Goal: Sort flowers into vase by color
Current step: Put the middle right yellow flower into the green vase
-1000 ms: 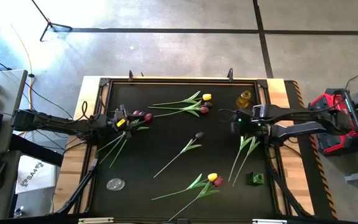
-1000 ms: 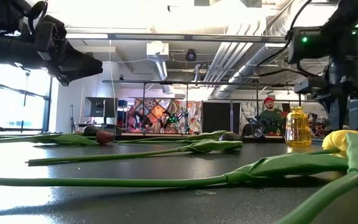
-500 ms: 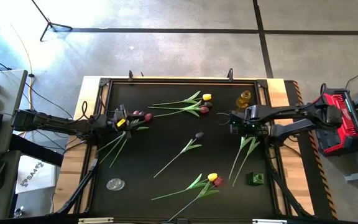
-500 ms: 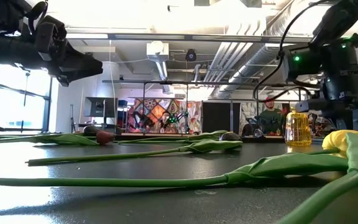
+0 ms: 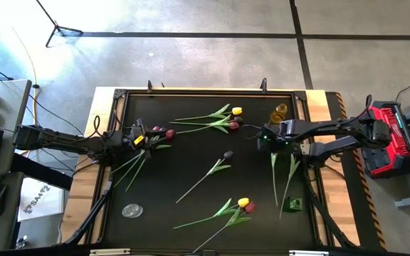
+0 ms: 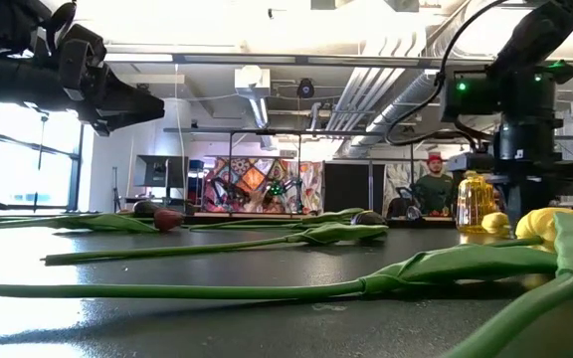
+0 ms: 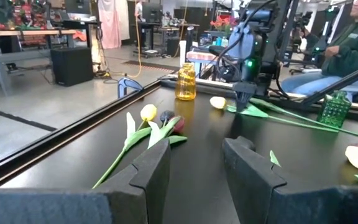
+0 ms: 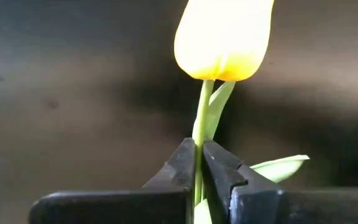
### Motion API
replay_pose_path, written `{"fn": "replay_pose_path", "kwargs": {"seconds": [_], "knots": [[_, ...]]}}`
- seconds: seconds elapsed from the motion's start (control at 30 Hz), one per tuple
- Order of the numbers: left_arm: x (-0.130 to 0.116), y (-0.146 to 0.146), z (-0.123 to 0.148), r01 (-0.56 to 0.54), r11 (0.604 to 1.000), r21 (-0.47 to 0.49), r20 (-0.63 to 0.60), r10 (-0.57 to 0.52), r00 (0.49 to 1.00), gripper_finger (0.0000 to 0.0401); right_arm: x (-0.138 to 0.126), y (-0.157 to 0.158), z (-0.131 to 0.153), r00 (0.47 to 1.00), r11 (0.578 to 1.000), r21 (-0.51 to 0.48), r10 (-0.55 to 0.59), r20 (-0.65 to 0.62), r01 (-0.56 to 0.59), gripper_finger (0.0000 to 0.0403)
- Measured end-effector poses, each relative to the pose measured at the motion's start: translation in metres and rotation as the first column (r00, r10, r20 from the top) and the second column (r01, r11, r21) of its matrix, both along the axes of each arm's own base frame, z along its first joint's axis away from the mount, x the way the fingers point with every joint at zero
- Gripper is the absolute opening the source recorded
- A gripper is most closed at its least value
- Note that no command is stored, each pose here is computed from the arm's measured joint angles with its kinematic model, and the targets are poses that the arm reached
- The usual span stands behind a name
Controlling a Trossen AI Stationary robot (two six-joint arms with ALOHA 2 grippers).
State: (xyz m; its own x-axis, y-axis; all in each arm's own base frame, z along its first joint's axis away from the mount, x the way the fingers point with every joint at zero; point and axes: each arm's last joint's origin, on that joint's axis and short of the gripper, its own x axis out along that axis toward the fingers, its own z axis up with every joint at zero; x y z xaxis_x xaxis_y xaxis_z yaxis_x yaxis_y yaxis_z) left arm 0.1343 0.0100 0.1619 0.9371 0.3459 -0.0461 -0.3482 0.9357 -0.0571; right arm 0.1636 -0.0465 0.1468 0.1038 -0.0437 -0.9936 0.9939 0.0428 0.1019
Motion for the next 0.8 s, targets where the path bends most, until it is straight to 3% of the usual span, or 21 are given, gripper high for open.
{"fn": "replay_pose_path", "kwargs": {"seconds": [0.2,0.3,0.4,0.53,0.63,0.8], "knots": [[0.0,0.0,-0.003,-0.001,1.0,-0.021,-0.026,0.0,1.0,0.0133,0.009,0.001,0.007,0.996,0.996,-0.067,0.063,0.061,-0.059,0.0004],[0.0,0.0,-0.005,-0.002,0.999,-0.033,-0.046,0.001,0.999,0.0133,0.021,-0.001,0.023,0.989,0.979,-0.178,0.118,0.087,-0.101,0.0002],[-0.001,0.0,-0.007,-0.004,0.999,-0.045,-0.057,0.001,0.998,0.0133,0.035,-0.005,0.048,0.978,0.936,-0.321,0.185,0.096,-0.146,0.0001],[-0.001,0.0,-0.009,-0.005,0.999,-0.049,-0.073,0.001,0.997,0.0133,0.046,-0.013,0.088,0.976,0.836,-0.524,0.215,0.034,-0.166,0.0001],[-0.001,0.0,-0.009,-0.005,0.999,-0.05,-0.078,0.001,0.997,0.0133,0.05,-0.018,0.119,0.983,0.727,-0.67,0.185,-0.017,-0.149,0.0001],[-0.001,0.0,-0.01,-0.006,0.999,-0.05,-0.085,0.001,0.996,0.0133,0.053,-0.024,0.161,0.991,0.54,-0.833,0.108,-0.074,-0.12,0.0]]}}
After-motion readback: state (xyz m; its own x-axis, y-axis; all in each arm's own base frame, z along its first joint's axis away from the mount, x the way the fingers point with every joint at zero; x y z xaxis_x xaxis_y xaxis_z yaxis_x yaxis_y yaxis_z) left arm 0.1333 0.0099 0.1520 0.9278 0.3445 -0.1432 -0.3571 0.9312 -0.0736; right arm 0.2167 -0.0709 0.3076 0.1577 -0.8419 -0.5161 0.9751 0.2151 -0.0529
